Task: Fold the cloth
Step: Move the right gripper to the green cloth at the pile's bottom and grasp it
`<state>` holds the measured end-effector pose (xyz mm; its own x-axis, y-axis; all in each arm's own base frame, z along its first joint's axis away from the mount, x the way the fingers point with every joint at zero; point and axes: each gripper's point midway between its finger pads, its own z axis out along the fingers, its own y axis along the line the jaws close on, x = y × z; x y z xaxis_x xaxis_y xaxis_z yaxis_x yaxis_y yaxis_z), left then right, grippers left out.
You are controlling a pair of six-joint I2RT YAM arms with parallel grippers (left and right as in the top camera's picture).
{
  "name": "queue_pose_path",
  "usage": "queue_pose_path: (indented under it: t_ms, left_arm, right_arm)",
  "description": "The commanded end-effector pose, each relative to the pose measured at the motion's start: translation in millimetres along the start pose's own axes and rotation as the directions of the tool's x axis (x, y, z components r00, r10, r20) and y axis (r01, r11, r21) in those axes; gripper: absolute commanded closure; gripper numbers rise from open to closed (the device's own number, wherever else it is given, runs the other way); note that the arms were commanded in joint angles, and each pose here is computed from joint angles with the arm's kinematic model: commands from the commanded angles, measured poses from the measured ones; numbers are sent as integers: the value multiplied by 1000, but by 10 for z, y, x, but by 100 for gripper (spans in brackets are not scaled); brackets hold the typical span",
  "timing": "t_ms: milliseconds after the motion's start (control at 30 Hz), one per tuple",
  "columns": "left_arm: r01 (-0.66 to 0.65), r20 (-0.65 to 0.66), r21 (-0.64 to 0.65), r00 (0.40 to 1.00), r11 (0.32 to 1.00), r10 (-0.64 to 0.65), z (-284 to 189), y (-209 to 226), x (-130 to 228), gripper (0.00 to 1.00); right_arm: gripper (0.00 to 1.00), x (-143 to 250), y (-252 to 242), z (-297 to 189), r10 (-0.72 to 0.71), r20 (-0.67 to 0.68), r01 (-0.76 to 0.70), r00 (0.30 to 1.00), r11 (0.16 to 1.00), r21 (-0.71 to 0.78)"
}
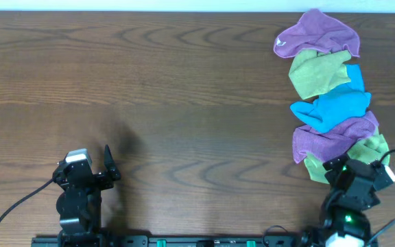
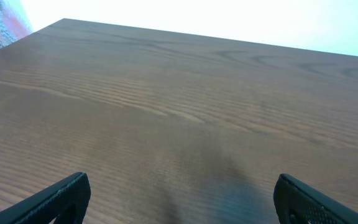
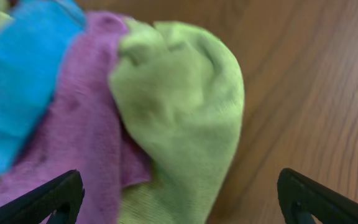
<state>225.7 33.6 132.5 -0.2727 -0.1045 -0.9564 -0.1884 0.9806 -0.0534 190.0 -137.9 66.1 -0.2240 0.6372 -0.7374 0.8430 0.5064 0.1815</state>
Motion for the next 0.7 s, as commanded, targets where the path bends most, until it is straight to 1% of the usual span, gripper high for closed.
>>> queue_pose_path:
  t_ms: [0,67,267,433,567,667]
  left_arm:
    - [-8,-23,-13,1000,1000,7,29,24,108,4]
    - [-8,-23,-13,1000,1000,7,29,24,108,5]
    - [-7,-23,-13,1000,1000,7,29,24,108,5]
    - [-8,-23,-13,1000,1000,7,29,24,108,4]
    - [-7,-23,-13,1000,1000,7,29,24,108,5]
    - [-8,-23,-13,1000,1000,7,29,24,107,5]
  right_arm:
    - [1,40,119,47,49,-79,-53,996,997,-54]
    - [1,99,169,63,44,-112,-52,993,996,-77]
    - [1,112,177,69,43,-118,-52,992,995,-80]
    - [1,208,237,49,31,-169,-52,985,992,-118]
    - [1,269,262,34,-58,-187,30,981,988,-152]
    - [1,243,206,47,-62,-171,41,983,992,-121]
